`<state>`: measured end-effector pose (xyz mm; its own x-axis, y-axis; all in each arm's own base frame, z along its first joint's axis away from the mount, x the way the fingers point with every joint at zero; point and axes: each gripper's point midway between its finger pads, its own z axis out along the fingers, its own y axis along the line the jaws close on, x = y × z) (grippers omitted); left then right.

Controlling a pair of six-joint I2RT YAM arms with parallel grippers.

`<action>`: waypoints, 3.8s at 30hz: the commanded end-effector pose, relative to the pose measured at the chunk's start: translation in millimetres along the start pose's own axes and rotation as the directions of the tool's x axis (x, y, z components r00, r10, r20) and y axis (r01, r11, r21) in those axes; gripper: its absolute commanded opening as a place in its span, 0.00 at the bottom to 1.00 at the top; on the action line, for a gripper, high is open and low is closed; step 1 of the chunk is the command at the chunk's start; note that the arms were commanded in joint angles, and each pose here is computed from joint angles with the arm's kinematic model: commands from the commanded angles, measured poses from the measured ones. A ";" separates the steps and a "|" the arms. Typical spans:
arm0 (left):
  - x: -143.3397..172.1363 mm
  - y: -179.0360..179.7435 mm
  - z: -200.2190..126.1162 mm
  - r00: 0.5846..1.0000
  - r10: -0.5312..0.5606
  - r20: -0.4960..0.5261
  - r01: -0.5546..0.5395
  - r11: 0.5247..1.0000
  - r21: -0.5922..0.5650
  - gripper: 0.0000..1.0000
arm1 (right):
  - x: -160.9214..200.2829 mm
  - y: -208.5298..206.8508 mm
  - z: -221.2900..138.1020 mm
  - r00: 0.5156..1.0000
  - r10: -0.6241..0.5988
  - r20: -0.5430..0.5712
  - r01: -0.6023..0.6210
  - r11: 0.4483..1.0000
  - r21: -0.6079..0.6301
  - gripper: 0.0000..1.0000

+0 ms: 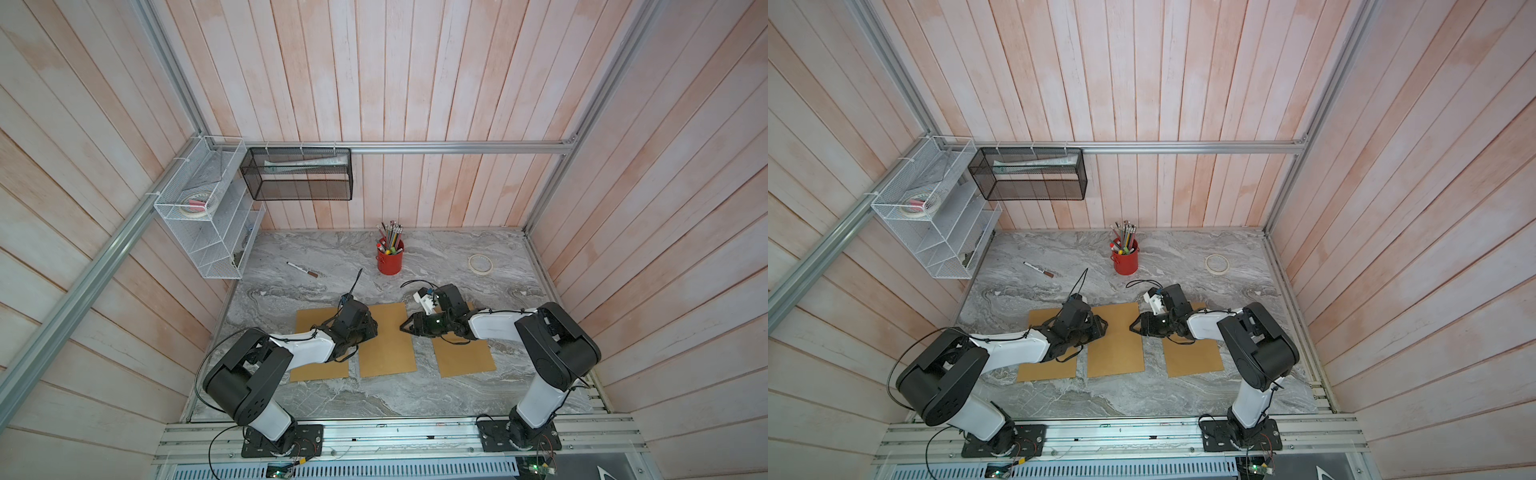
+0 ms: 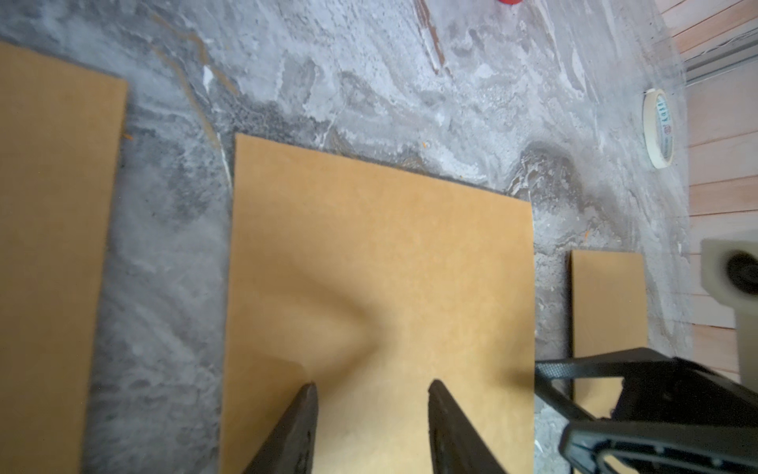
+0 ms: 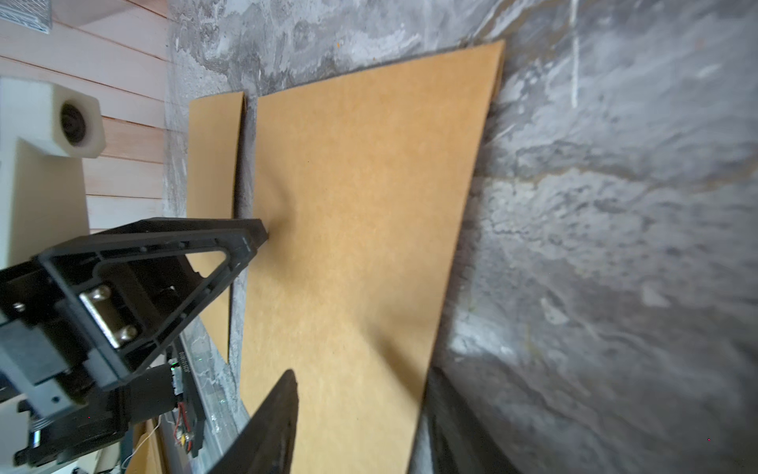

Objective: Open the file bag
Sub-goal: Pick up the file bag from the center of the board.

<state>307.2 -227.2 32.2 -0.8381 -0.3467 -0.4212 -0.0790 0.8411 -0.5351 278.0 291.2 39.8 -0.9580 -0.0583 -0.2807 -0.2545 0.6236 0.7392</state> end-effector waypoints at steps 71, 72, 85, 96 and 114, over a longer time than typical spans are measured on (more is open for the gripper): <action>-108.5 -158.3 -59.8 0.941 0.306 0.147 -0.314 0.949 0.037 0.76 | -62.3 96.8 -63.2 0.936 -0.306 0.175 0.279 0.946 0.165 0.00; -109.4 -158.7 -59.5 0.940 0.308 0.148 -0.315 0.949 0.030 0.74 | -63.2 100.3 -65.1 0.933 -0.312 0.179 0.284 0.944 0.166 0.00; -118.2 -169.4 -56.8 0.933 0.319 0.167 -0.326 0.945 0.015 0.59 | -69.9 128.1 -81.8 0.907 -0.361 0.216 0.331 0.929 0.163 0.00; -123.9 -182.1 -61.3 0.926 0.332 0.182 -0.341 0.940 0.021 0.43 | -82.0 142.3 -84.5 0.895 -0.382 0.232 0.349 0.921 0.172 0.00; -130.4 -194.0 -71.5 0.920 0.333 0.207 -0.348 0.937 0.039 0.21 | -103.1 166.8 -82.2 0.875 -0.418 0.242 0.378 0.905 0.198 0.00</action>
<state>398.3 -308.6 249.3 -0.6640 -0.1528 -0.7319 0.2242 0.8931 -0.3899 319.4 321.2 217.4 -0.7544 -0.1225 -0.6449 -0.5053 0.7355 0.4513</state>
